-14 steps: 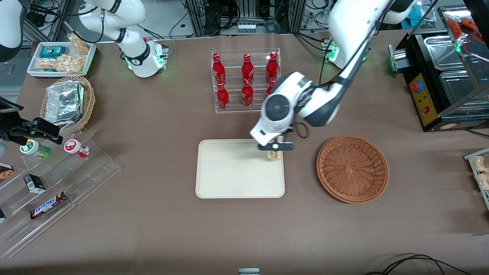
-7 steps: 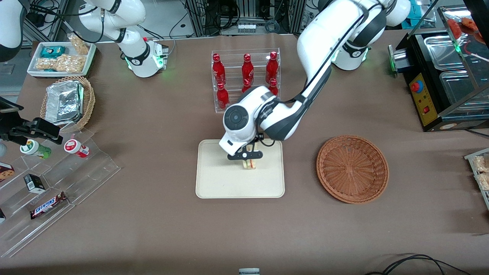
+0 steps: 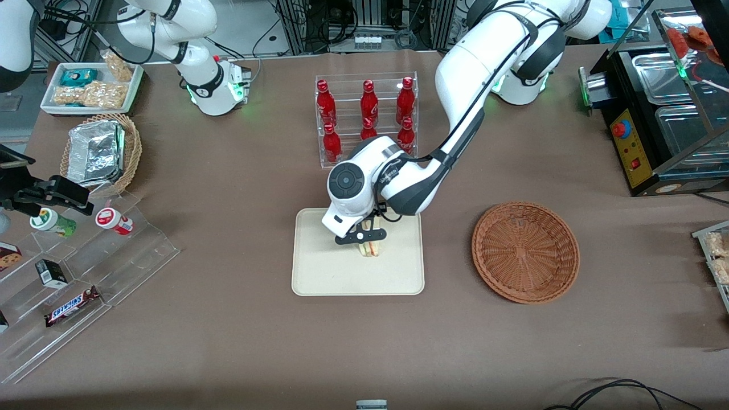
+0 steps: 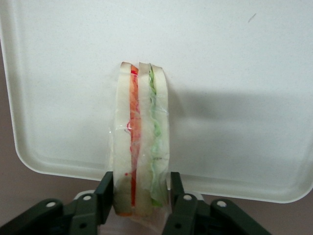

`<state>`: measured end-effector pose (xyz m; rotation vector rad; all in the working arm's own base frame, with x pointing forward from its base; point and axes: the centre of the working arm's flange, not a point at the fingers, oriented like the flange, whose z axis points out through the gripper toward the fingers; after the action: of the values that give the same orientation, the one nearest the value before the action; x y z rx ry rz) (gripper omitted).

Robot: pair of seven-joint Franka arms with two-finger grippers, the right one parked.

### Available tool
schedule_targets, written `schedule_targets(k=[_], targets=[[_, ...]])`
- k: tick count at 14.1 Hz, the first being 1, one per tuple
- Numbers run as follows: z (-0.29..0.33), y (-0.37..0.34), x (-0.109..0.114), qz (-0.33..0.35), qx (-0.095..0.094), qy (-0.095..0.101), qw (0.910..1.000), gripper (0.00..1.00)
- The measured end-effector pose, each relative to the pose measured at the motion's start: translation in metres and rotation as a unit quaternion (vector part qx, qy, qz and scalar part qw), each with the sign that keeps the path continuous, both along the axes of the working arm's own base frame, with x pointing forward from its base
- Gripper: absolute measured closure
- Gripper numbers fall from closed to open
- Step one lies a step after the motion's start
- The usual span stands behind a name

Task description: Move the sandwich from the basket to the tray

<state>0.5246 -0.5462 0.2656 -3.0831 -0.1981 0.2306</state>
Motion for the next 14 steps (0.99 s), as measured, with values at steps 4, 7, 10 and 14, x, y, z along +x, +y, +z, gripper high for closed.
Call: schedule_targets(k=[4,7,10,14], targets=[[0.106,0.033,0.009,0.03,0.023,0.014,0.9992,0.04],[0.223,0.115,0.013,0.037,0.035,0.042,0.9978,0.0],[0.286,0.227,0.016,0.026,0.047,0.08,0.9954,0.0],[0.33,0.364,0.012,0.043,0.072,0.121,0.9891,0.0]])
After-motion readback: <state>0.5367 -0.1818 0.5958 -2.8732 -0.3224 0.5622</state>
